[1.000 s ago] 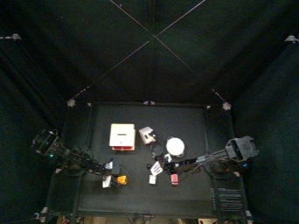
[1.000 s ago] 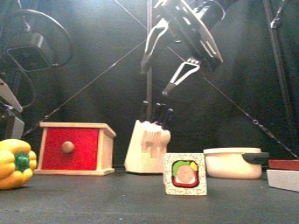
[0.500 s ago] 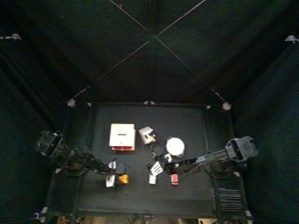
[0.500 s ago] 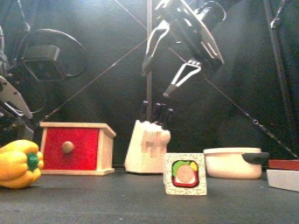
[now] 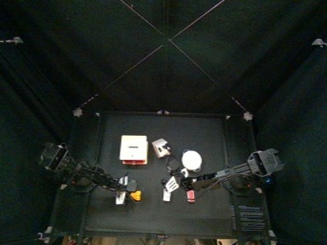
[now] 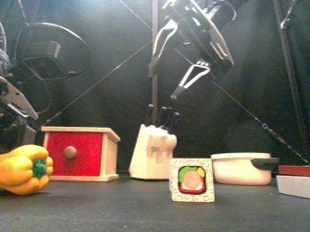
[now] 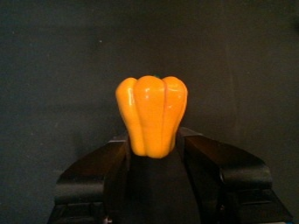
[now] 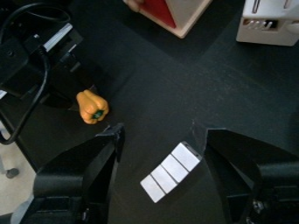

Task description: Grab squash

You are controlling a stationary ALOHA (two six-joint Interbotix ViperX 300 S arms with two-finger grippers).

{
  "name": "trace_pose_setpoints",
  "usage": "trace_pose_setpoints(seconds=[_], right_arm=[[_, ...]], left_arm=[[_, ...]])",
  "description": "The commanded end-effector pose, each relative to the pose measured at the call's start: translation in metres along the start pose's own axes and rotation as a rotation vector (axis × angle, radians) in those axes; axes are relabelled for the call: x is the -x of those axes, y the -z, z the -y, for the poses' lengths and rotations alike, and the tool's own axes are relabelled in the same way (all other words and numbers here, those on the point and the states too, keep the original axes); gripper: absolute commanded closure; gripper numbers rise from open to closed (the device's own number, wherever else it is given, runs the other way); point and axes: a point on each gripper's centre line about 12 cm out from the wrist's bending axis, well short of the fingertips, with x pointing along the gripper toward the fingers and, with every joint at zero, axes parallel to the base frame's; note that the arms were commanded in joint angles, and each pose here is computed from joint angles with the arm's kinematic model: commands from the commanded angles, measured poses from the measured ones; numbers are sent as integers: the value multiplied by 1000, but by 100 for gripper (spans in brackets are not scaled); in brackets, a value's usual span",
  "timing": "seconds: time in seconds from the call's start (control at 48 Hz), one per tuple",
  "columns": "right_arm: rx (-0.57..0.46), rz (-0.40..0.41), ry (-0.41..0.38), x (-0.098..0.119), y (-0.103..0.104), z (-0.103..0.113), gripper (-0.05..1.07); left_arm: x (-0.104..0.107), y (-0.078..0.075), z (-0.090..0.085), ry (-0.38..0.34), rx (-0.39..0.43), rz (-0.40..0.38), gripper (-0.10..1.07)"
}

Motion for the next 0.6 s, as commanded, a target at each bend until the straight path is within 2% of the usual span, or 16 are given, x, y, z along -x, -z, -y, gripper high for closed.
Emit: trace_pose_setpoints(seconds=[0.0,0.208,0.438,0.583], right_arm=[[-14,24,-55,20,-9,-9,8],[-7,18,-61,21,-5,-10,8],[-6,12,-62,21,-3,-11,8],[-7,10,-60,20,-2,-11,8]], left_arm=[[6,-14,4,14,-26,50,19],[15,-19,5,24,-66,96,19],[11,-15,4,19,-70,76,17],[10,-20,5,22,-70,88,13]])
